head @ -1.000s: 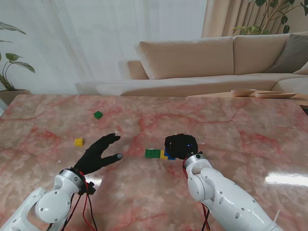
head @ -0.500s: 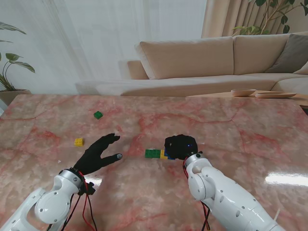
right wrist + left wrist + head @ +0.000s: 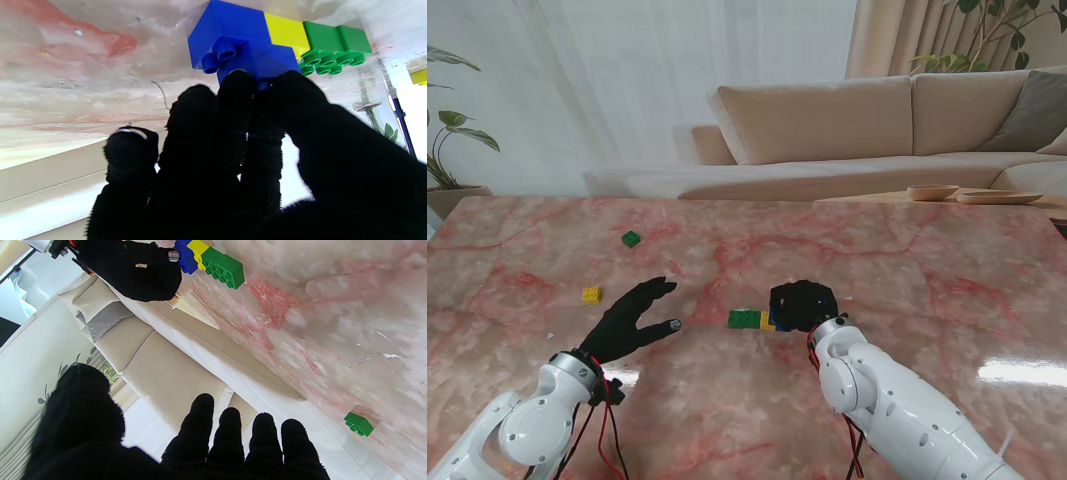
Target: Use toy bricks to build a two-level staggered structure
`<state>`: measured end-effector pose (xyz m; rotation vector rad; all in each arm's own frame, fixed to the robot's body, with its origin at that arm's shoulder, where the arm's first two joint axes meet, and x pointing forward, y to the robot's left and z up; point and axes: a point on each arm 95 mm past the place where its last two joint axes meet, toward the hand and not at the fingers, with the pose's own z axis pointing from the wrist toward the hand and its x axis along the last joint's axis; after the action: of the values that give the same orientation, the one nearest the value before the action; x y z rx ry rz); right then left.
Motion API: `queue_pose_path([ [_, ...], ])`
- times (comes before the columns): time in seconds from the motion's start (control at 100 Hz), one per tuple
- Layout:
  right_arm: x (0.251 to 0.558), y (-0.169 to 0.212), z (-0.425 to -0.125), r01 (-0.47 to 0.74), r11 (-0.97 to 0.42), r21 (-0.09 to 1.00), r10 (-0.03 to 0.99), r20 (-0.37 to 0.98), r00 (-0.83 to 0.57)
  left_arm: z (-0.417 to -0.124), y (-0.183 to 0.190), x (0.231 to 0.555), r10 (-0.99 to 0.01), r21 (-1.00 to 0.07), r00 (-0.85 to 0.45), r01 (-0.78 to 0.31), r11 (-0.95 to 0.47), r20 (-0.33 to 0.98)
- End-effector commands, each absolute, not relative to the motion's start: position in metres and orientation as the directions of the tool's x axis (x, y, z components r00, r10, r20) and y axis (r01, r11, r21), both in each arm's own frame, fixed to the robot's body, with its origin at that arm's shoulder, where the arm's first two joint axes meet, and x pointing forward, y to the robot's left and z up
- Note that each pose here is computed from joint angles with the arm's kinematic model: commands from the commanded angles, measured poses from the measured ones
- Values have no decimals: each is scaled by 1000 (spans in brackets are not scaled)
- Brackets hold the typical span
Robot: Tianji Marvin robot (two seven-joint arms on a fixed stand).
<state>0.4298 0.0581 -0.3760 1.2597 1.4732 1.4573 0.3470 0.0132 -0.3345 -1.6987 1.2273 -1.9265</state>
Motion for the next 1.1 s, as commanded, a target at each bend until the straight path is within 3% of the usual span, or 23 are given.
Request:
queue_pose_path([
  [0.0,415,48,-408,260,-72,963,955,141,-259,-336,12,345,-700,-744,-260,-312,-590,665],
  [0.74,416,46,-417,378,-40,925,944,159,-289,-335,10,345,-700,-747,-267,-312,-587,662],
  [1.09,419,49,-405,245,-103,964,927,183,-328,-334,9,345,-699,-747,-269,-309,-589,662],
])
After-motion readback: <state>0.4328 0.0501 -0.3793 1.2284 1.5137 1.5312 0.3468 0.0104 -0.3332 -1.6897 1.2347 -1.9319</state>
